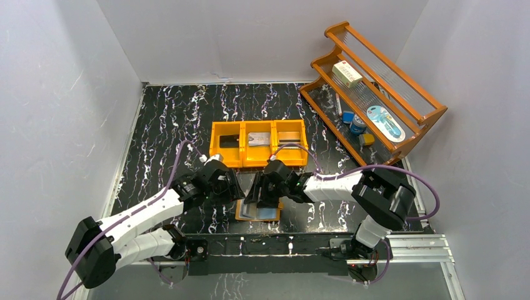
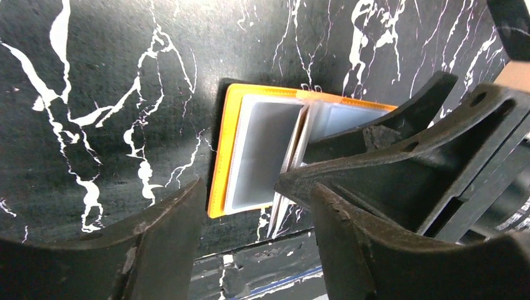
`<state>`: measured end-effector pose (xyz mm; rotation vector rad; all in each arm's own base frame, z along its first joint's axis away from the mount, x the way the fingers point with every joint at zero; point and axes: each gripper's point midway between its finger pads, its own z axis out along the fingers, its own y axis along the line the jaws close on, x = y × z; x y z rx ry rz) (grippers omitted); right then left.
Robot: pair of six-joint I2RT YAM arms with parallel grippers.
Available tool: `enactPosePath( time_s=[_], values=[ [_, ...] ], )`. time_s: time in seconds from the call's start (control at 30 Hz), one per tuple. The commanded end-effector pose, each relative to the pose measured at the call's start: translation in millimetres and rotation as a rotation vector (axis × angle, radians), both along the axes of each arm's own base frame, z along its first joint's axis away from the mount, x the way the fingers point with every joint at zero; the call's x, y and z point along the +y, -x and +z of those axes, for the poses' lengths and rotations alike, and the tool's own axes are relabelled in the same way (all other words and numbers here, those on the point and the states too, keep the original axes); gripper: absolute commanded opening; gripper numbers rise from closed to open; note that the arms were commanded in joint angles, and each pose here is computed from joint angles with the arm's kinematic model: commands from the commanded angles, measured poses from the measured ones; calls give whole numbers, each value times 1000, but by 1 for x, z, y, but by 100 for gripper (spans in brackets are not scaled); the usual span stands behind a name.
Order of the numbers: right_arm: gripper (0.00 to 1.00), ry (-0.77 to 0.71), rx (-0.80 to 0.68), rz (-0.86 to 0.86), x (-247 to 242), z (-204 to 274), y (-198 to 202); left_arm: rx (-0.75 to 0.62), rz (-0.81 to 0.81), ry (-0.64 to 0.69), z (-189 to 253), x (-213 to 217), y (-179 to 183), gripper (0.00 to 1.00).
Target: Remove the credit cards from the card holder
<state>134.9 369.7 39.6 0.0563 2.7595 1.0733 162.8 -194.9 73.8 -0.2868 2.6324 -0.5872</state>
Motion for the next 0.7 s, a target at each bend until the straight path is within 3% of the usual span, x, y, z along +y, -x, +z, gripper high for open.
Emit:
enactPosePath(
  time_s=[0.0,0.37,0.67],
  values=[
    [66,51,71,-6,-19,-25,12,40,-59,38,-4,-5,14,59],
    [66,30,95,-7,-18,-27,13,109,-162,171,-15,-18,43,52],
    [66,27,98,-11,-20,-27,14,129,-168,123,-23,-22,36,49]
  ],
)
